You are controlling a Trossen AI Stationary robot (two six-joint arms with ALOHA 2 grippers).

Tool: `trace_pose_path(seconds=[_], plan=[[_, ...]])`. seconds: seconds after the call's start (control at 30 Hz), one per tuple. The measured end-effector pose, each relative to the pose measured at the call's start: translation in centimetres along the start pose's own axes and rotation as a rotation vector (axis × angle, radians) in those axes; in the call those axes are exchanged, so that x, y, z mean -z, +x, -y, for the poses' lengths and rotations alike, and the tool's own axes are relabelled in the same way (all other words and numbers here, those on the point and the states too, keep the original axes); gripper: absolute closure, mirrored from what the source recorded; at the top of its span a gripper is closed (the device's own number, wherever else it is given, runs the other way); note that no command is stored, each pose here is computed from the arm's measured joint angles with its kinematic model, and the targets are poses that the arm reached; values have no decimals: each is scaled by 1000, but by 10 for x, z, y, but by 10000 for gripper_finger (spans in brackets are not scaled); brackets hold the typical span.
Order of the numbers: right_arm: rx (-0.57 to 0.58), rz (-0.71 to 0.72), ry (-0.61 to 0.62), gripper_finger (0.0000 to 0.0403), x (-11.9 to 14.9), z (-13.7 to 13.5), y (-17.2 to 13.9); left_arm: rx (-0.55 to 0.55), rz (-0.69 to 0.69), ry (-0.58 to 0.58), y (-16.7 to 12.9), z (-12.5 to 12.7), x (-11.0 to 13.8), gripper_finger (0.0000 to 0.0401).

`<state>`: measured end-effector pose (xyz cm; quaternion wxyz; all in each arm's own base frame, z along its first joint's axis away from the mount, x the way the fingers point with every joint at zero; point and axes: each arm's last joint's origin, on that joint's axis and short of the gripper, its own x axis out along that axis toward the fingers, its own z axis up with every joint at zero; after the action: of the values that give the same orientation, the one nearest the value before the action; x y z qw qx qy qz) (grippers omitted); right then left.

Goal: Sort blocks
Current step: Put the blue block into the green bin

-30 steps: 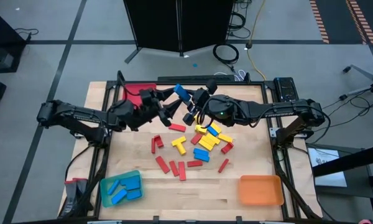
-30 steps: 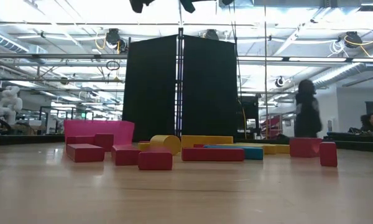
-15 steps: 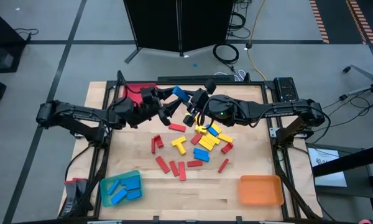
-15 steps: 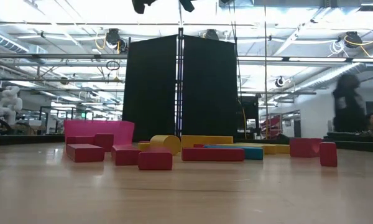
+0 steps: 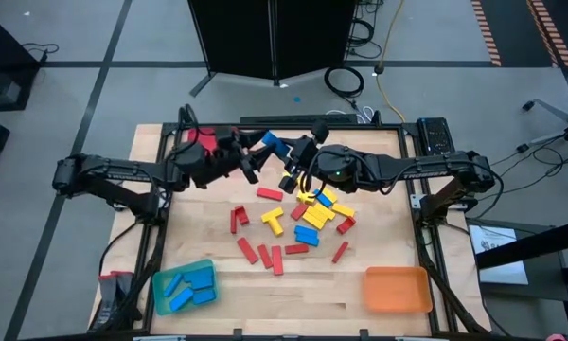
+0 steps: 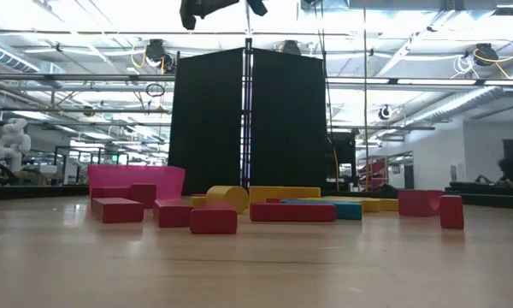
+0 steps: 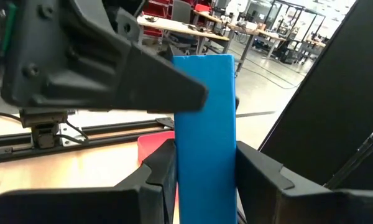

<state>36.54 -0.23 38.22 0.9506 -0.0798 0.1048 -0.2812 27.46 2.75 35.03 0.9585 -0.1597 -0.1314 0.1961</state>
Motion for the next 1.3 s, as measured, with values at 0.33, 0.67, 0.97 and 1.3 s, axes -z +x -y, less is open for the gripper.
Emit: trace_pose_path(seconds=[0.33, 0.67, 0.97, 1.3], plan=[[0, 2, -16, 289, 0, 0, 0, 30, -4, -10, 2, -3, -1, 161], [24, -3, -28, 289, 0, 1, 0, 66, 10, -25, 2, -2, -3, 314], [19, -8, -33, 289, 1, 1, 0, 48, -6, -64, 2, -2, -1, 326], [-24, -2, -11, 184, 1, -2, 0, 98, -20, -63, 1, 0, -1, 339]])
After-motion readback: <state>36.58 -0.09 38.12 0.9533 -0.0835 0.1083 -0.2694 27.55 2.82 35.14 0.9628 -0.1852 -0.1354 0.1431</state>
